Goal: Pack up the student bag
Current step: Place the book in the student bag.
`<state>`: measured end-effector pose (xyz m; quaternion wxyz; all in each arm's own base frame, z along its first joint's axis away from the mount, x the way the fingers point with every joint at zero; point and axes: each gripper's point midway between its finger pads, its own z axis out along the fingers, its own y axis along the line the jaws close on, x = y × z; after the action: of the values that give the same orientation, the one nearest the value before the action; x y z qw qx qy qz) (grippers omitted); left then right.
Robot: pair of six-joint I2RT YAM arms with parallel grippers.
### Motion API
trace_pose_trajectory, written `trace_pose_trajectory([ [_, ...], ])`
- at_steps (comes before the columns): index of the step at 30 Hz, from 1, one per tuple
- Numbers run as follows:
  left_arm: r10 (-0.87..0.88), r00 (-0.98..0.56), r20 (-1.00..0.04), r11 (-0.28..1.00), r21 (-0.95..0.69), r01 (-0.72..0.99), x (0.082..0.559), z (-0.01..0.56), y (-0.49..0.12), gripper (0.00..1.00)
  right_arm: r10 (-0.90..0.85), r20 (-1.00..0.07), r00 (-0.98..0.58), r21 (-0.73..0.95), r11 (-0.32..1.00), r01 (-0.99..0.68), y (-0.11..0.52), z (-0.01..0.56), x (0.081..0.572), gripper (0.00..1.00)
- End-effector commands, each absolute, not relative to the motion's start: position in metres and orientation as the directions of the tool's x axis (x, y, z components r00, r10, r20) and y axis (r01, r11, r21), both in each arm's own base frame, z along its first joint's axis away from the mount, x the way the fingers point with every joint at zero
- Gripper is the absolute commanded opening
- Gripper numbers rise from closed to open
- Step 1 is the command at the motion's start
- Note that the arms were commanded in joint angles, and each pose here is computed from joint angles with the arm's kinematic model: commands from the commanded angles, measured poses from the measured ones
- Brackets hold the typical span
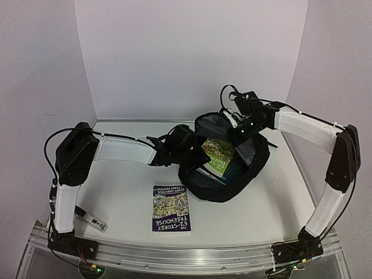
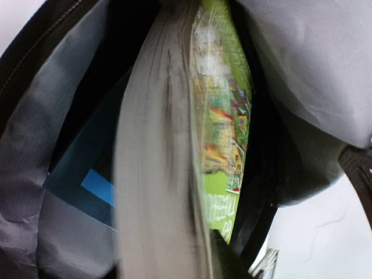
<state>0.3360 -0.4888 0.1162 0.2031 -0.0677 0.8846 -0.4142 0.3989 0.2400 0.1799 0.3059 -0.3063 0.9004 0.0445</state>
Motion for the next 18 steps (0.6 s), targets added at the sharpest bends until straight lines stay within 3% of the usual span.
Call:
trace_pose_trajectory([
  [1,-0.298,-0.874,-0.383,0.593,-0.792,0.145,0.355,0.166,-0.508,0.23,-0.493,-0.654,-0.574,-0.092,0.804,-0.587,0.25,0.212,0.403,0.0],
  [7,-0.283,-0.869,-0.406,0.596,-0.784,0.172,0.377,0.166,-0.525,0.21,-0.5,-0.646,-0.577,-0.101,0.805,-0.584,0.247,0.208,0.403,0.0],
  [9,-0.272,-0.871,-0.409,0.597,-0.781,0.181,0.378,0.168,-0.526,0.32,-0.499,-0.644,-0.579,-0.104,0.807,-0.581,0.246,0.207,0.405,0.0],
  [12,-0.261,-0.869,-0.42,0.601,-0.775,0.194,0.372,0.175,-0.52,0.59,-0.495,-0.641,-0.587,-0.102,0.813,-0.573,0.242,0.205,0.409,0.0],
  [18,-0.236,-0.866,-0.441,0.641,-0.741,0.203,0.349,0.183,-0.486,0.9,-0.497,-0.631,-0.596,-0.109,0.817,-0.566,0.237,0.199,0.416,0.0],
])
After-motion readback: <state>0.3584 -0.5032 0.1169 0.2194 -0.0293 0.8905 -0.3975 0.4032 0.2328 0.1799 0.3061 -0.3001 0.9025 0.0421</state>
